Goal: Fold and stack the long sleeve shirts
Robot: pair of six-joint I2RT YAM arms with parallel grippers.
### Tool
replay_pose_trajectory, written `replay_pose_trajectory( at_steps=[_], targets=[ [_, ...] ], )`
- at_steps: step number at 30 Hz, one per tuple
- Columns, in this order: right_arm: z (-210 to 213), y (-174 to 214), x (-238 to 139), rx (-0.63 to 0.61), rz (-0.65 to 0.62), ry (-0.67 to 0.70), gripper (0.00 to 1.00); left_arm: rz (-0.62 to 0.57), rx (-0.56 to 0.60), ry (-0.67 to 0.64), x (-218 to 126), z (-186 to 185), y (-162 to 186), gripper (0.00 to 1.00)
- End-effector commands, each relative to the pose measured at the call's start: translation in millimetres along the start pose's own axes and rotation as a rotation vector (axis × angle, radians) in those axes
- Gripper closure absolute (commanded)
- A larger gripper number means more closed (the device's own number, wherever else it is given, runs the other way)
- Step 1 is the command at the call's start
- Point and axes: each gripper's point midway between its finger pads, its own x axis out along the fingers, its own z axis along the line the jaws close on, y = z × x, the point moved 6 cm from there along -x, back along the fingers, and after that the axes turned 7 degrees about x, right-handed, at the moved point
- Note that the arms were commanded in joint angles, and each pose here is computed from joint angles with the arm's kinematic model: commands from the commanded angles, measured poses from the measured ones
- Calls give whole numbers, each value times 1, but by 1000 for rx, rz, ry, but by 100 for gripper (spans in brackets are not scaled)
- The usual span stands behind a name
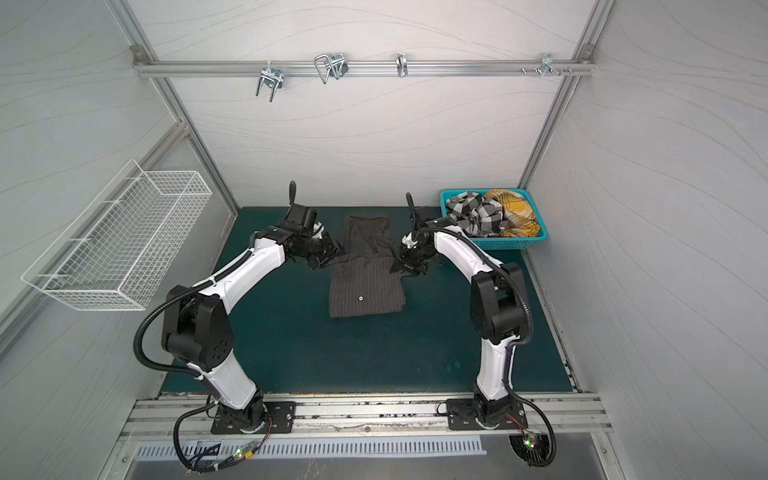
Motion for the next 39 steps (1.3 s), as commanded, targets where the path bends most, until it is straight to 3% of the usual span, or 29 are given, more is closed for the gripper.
replay_pose_trajectory(
  at_steps=[1, 9, 14, 19, 22, 25, 27, 29, 33, 39],
  targets=[
    [-15, -3, 27, 11, 11, -1, 74, 131, -12, -29, 41, 15, 16, 68],
    [-56, 6, 69, 76, 86, 67, 82, 269, 4, -107, 103, 35, 27, 73],
    [-77, 32, 90, 115, 143, 99, 84, 335, -31, -156, 116, 61, 56, 73],
    [-77, 73, 85, 104, 182, 120, 86, 376, 1, -186, 98, 70, 98, 72],
    [-79, 108, 66, 79, 200, 140, 86, 375, 7, -201, 67, 76, 119, 71],
    [-80, 127, 38, 45, 166, 179, 83, 325, 15, -147, 31, 65, 127, 60],
    [-71, 127, 19, 12, 114, 179, 80, 269, 45, -135, 10, 52, 118, 47],
    [-57, 122, 10, -19, 79, 146, 80, 215, 69, -146, 1, 47, 102, 44],
    [-33, 97, 8, -66, 38, 120, 82, 221, -1, -128, 15, 56, 69, 61],
    [-4, 43, 25, -102, -40, 47, 85, 219, -20, -142, 45, 64, 43, 72]
  ],
)
